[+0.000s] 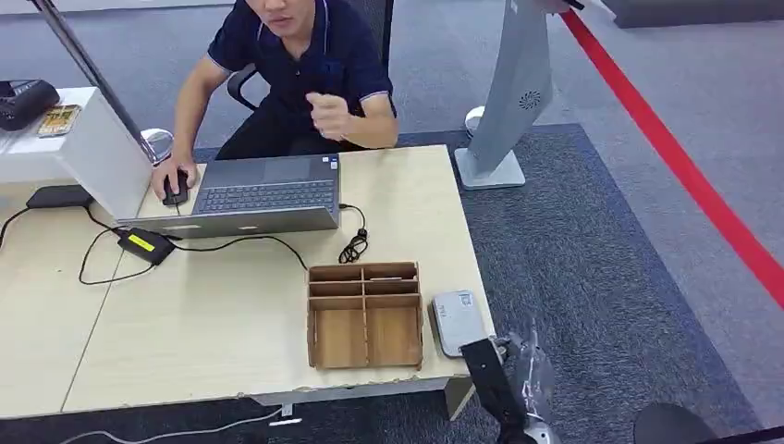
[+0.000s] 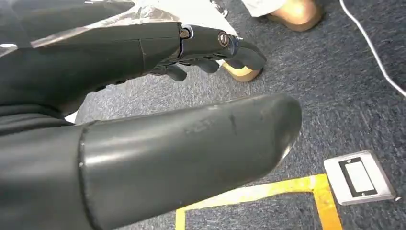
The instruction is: Pass the card to the sensor for recognition and then transmit it.
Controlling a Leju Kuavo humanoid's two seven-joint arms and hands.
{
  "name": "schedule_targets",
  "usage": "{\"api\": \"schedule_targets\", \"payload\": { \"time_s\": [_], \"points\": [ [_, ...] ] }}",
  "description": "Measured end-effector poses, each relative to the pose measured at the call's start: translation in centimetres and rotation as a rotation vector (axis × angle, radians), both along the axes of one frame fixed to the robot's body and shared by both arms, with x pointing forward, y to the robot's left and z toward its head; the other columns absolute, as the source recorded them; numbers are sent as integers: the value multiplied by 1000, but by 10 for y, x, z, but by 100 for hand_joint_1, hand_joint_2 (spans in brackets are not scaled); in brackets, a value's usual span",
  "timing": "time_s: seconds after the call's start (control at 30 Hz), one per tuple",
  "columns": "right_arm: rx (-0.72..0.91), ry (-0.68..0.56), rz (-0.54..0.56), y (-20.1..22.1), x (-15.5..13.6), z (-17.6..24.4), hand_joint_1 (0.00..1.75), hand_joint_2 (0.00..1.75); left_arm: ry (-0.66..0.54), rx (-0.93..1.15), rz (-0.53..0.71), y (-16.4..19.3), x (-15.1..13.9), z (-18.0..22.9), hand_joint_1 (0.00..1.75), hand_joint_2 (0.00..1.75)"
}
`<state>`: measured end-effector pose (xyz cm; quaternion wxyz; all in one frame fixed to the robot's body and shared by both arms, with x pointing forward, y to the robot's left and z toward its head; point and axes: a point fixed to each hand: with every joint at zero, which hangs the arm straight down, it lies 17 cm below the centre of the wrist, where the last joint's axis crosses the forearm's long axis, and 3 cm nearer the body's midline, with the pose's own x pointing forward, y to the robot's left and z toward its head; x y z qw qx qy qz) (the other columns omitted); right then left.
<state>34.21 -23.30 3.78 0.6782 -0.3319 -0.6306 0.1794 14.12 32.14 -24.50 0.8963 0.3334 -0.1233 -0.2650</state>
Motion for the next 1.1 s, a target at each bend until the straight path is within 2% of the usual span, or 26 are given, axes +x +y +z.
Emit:
{"api": "schedule_targets", "payload": {
  "time_s": [0.7, 0.9, 1.1],
  "points": [
    [-40, -2, 13, 5, 6, -3, 175, 175, -18, 5, -47, -3, 7, 2, 0, 0],
    [-82, -124, 47, 20, 22, 37, 175, 175, -22, 2, -50, -4, 8, 2, 0, 0],
    [-42, -250, 35, 30, 44, 95, 175, 175, -24, 0, -52, -5, 8, 2, 0, 0]
  ]
}}
